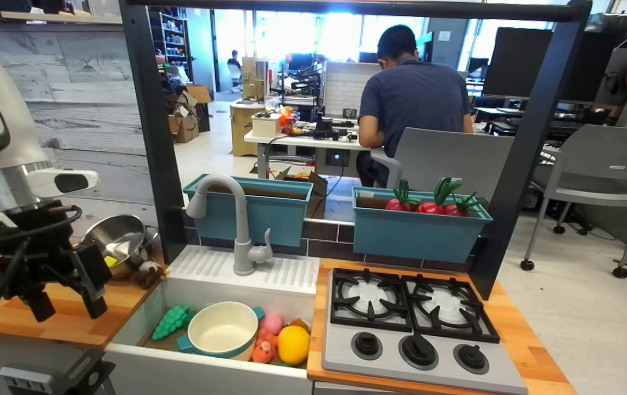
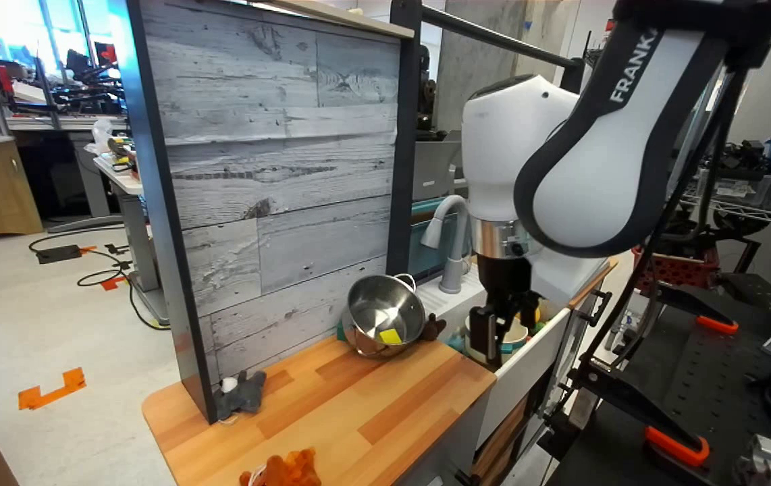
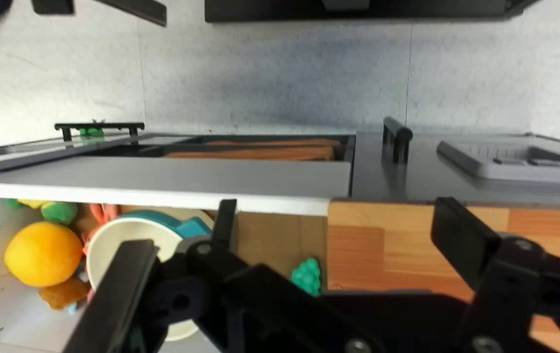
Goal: Move the pot to the left and the orange plush toy to the right
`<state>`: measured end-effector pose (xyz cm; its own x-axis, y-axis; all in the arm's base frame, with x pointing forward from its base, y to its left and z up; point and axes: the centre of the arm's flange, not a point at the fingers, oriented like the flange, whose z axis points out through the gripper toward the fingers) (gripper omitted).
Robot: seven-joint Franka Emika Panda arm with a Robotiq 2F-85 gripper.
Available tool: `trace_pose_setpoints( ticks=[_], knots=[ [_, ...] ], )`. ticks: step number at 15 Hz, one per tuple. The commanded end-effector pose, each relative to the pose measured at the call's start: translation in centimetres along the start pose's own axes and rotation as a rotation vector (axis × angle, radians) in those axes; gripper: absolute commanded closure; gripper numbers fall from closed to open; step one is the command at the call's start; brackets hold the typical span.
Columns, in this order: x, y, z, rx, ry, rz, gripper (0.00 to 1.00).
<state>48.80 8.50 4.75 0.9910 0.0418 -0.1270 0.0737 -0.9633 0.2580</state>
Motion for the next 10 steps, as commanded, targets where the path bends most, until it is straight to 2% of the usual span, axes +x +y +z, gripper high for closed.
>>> trace_pose_setpoints(
  ticks=[1,7,8,10],
  knots=[
    [-1.5,1.5,-3.5,-0.011,-0.188,-0.081,0.0],
    [-1.7,1.4,-4.6,-0.059,-0.494,-0.22,0.0],
    [-1.6,1.1,-4.8,-0.073,-0.495,-0.254,0.0],
    [-0.2,0.3,-5.2,-0.086,-0.408,-0.335,0.0]
  ],
)
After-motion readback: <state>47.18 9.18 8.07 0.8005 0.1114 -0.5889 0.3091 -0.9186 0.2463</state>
